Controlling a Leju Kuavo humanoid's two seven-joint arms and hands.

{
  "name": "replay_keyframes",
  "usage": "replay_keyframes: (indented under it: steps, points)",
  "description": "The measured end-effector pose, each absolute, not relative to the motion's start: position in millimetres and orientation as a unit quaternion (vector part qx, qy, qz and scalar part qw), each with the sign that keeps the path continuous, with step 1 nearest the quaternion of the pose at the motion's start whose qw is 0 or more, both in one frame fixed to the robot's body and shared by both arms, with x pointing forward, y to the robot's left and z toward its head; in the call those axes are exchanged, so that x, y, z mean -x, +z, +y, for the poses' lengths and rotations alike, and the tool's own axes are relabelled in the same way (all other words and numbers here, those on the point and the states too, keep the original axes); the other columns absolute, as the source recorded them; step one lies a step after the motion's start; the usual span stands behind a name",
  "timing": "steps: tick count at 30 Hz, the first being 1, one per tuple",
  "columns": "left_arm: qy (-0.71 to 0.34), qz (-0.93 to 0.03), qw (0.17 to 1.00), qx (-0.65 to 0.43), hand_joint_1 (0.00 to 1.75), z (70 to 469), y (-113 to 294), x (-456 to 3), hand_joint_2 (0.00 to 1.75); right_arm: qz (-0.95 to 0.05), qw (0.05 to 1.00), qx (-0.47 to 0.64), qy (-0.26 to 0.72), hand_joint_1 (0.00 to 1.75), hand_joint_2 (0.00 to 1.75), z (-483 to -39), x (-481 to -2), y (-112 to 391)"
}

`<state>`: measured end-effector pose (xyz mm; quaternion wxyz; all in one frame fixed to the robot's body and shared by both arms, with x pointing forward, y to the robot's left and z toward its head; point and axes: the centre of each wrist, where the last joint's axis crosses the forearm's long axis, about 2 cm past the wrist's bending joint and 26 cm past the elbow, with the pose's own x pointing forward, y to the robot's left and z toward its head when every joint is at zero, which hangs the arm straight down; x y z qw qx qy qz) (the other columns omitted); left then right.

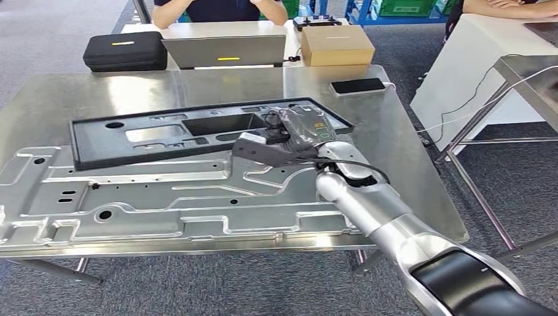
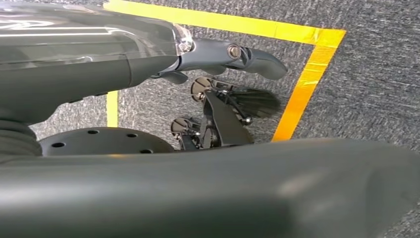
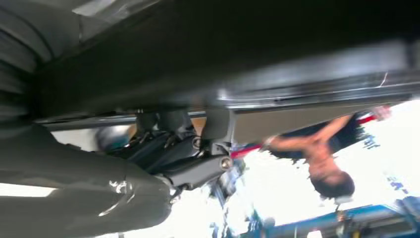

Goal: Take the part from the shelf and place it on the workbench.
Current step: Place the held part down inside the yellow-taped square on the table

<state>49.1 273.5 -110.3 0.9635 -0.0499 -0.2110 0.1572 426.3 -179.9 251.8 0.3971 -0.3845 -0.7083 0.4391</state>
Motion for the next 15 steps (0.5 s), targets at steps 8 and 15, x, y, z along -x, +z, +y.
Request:
replay_keyframes:
  steps: [8,15]
  points:
    - [0.168,-0.213,0.961,0.048,0.00,268.8,-110.2,-48.1,0.00,-0.614,0.320,0.543,0.474,1.75,1.75,-179.1,-408.3,253.3]
    - [0.176,-0.224,0.957,0.048,0.00,265.5,-110.3,-46.4,0.00,-0.574,0.317,0.550,0.517,1.75,1.75,-176.3,-396.9,234.6]
